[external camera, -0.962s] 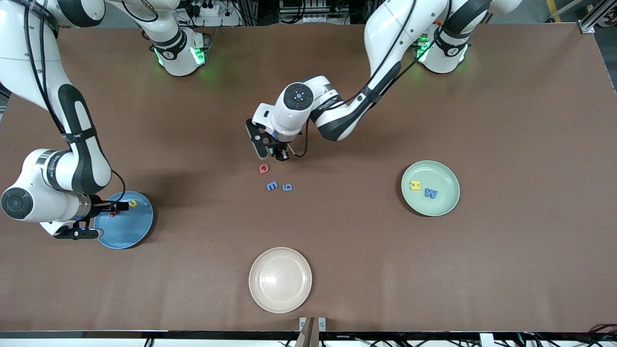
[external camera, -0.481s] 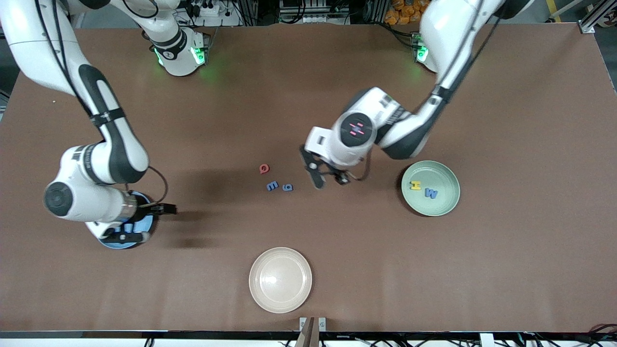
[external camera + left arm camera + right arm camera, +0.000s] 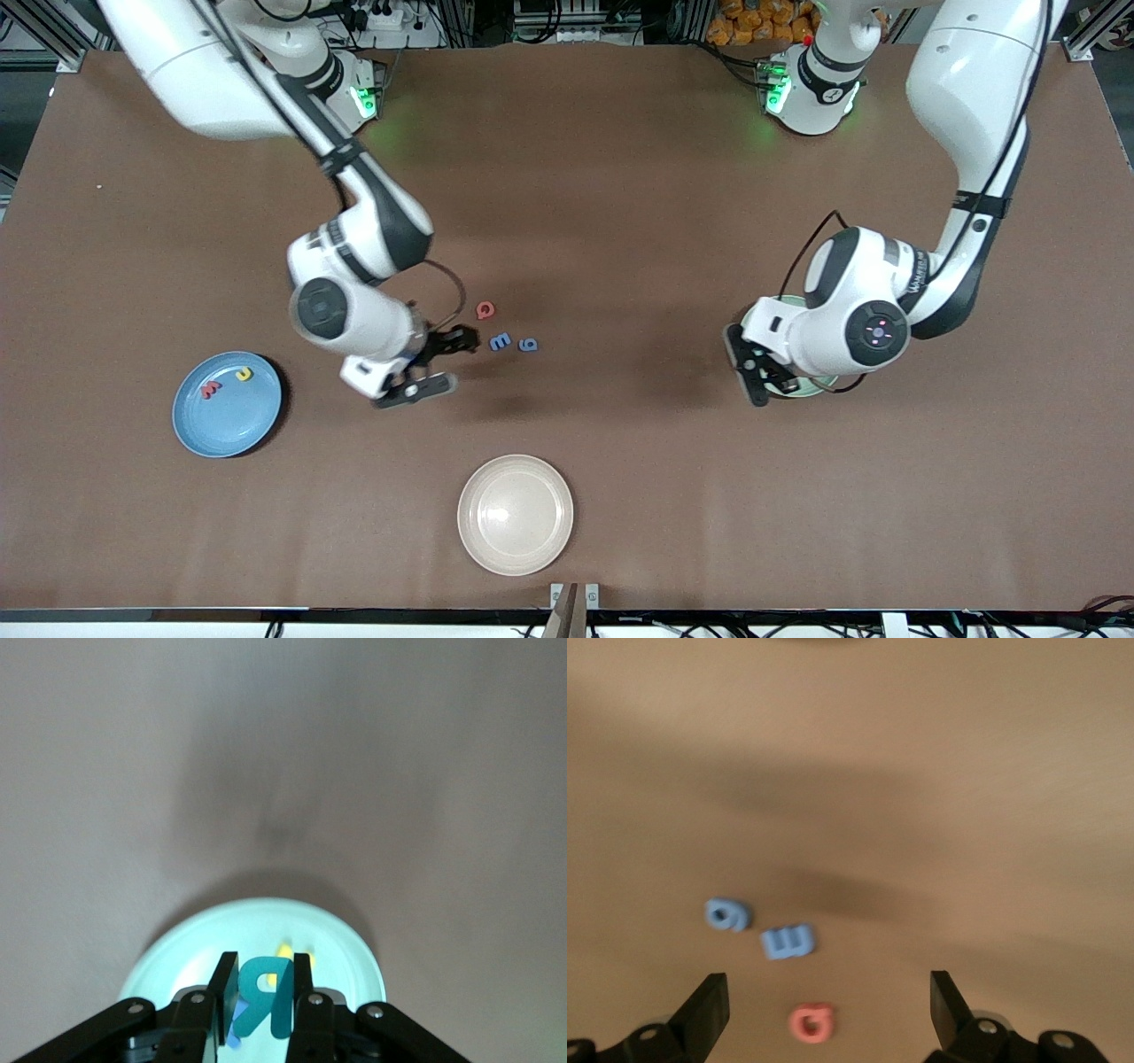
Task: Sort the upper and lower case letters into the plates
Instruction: 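Lower the R onto the green plate while the right gripper lowers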
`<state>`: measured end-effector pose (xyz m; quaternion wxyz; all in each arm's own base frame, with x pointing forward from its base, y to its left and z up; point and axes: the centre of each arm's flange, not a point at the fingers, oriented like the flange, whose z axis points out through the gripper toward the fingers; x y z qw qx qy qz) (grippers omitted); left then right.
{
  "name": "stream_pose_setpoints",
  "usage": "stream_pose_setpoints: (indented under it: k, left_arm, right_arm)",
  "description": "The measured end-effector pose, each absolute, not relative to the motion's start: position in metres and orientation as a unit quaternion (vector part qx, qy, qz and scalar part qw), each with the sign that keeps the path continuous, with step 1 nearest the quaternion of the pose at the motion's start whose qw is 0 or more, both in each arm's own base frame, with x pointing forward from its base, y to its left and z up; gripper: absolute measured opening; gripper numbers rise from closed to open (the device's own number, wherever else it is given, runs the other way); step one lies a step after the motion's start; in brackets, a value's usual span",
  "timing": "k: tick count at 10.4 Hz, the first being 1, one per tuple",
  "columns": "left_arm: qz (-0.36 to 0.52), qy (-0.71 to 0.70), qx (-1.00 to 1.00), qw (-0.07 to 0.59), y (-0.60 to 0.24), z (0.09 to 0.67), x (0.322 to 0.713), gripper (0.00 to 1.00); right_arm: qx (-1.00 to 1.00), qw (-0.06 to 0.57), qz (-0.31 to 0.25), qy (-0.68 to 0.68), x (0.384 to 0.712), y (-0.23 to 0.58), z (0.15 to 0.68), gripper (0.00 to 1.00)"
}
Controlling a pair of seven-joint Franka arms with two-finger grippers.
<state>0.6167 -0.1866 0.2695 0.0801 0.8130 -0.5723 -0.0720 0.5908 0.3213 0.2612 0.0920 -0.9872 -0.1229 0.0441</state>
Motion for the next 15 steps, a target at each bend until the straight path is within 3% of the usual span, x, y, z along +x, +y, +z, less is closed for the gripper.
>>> stream_pose_setpoints:
  k: [2, 5, 6, 10, 11, 15]
  left_arm:
    - [-0.071, -0.569, 0.817, 0.064, -0.164, 0.251, 0.578, 0.29]
    - [-0.060, -0.562, 0.824, 0.050, -0.139, 0.233, 0.535, 0.30]
    - [-0.059, -0.557, 0.827, 0.049, -0.132, 0.230, 0.533, 0.36]
    - [-0.047, -0.531, 0.845, 0.046, -0.102, 0.233, 0.541, 0.96]
    - [-0.044, -0.523, 0.850, 0.046, -0.108, 0.235, 0.541, 1.00]
    - [-0.014, -0.461, 0.886, 0.052, -0.215, 0.267, 0.529, 1.00]
  right_arm:
    - [-0.986, 0.096, 0.031, -0.133, 0.560, 0.332, 0.223, 1.00]
    - [-0.986, 0.073, 0.033, -0.147, 0.542, 0.335, 0.198, 1.00]
    - [-0.986, 0.063, 0.032, -0.150, 0.538, 0.340, 0.195, 1.00]
    - [-0.987, 0.032, 0.014, -0.160, 0.534, 0.359, 0.187, 1.00]
    - [-0.987, 0.031, 0.014, -0.158, 0.537, 0.359, 0.184, 1.00]
    - [-0.987, 0.036, 0.006, -0.156, 0.543, 0.361, 0.176, 1.00]
